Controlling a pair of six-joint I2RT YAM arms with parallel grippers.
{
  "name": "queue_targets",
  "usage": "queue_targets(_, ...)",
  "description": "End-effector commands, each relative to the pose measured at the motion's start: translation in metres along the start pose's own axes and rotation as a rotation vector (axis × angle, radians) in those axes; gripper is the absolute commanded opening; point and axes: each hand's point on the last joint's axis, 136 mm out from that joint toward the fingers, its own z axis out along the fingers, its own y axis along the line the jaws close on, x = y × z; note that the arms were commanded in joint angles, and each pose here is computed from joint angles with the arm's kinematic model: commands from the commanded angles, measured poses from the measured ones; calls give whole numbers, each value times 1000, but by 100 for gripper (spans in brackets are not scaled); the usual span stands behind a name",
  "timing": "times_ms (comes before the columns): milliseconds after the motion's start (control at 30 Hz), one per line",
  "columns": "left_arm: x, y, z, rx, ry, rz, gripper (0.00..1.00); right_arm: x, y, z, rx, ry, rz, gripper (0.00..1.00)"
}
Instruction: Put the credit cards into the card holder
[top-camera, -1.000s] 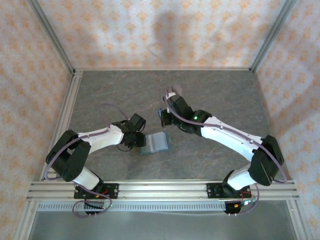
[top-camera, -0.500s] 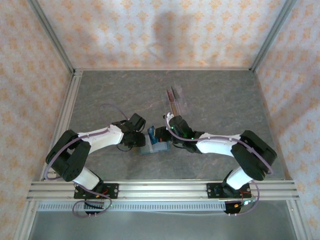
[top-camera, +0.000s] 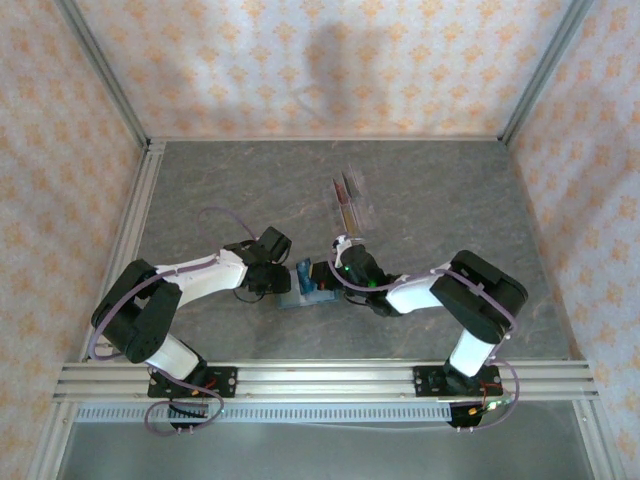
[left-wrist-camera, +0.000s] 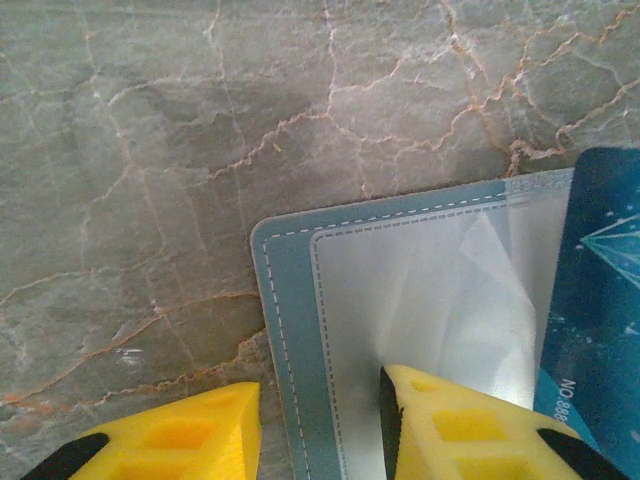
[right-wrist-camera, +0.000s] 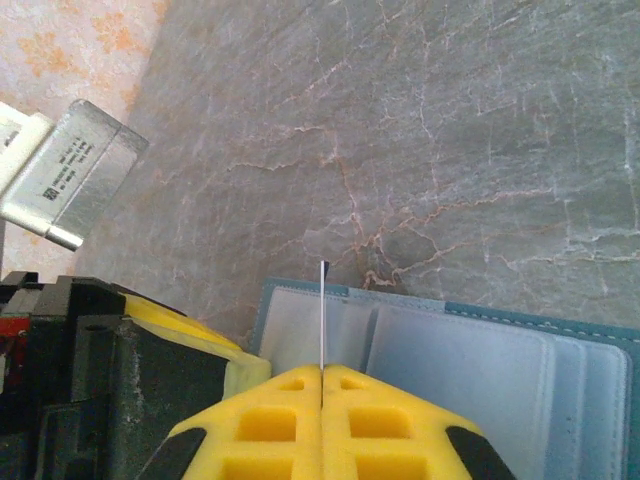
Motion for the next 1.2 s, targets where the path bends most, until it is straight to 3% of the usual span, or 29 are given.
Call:
queue_targets(0, 6, -1, 13, 10, 31, 23, 36, -7, -3, -1, -7, -57, 5, 0)
queue_targets(567, 7, -2, 14, 12, 36, 22, 35, -5, -19, -3, 68, -61, -1, 0)
queue_targets(1167, 7, -2, 14, 11, 36, 22, 35, -10, 11, 7, -106, -41, 171, 0)
